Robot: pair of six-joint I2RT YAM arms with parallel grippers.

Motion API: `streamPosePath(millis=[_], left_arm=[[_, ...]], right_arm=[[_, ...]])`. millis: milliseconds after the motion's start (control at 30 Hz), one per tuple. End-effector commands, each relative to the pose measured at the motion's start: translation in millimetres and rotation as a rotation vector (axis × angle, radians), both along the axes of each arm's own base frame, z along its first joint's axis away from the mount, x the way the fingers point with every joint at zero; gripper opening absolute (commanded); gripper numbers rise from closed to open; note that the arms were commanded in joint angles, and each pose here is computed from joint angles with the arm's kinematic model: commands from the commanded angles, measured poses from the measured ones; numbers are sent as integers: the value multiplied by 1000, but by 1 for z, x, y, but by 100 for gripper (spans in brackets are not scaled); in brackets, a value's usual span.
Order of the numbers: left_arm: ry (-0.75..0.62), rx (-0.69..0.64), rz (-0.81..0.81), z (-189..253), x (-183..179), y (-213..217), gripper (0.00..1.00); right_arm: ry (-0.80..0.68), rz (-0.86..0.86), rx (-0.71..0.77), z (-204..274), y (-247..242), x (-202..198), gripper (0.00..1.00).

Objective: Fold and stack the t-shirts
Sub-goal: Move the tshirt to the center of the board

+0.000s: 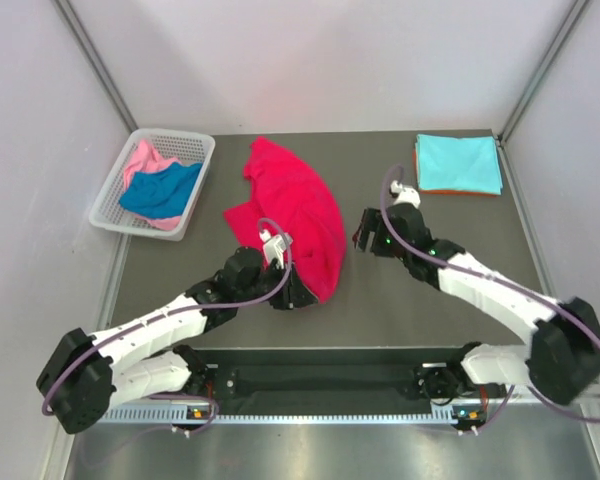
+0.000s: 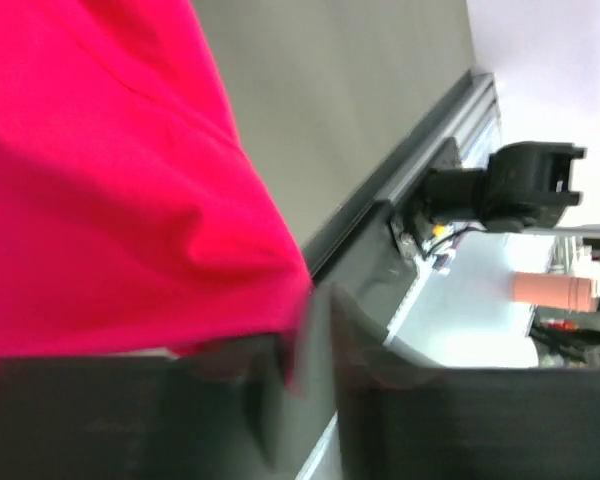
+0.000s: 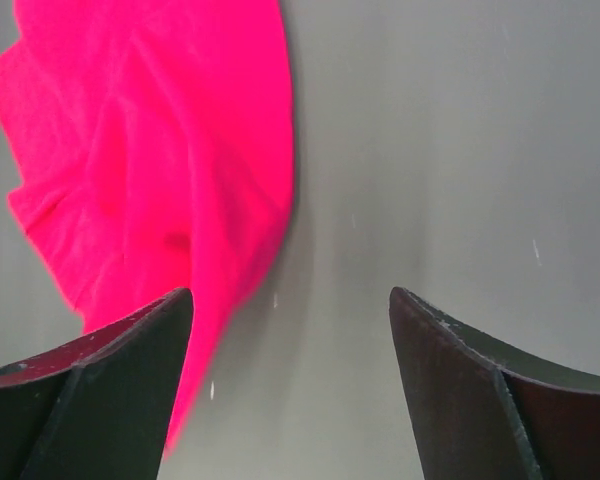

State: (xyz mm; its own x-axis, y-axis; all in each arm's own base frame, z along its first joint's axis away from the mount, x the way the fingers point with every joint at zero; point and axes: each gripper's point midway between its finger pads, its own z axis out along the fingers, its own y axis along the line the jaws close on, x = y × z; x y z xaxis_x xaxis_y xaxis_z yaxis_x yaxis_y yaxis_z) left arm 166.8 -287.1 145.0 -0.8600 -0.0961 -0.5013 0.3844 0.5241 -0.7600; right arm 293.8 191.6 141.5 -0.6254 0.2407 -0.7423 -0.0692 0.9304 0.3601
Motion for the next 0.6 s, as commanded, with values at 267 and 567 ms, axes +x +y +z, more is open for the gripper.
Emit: streamPosePath(millis=[267,567], left_arm=[[-27,218,258,18,35,37,63],[127,314,595,-12,118,113,63]], right_arm=[[-27,329,-32,-17,93,103,76],[28,336,-84,-50,109,134,70]])
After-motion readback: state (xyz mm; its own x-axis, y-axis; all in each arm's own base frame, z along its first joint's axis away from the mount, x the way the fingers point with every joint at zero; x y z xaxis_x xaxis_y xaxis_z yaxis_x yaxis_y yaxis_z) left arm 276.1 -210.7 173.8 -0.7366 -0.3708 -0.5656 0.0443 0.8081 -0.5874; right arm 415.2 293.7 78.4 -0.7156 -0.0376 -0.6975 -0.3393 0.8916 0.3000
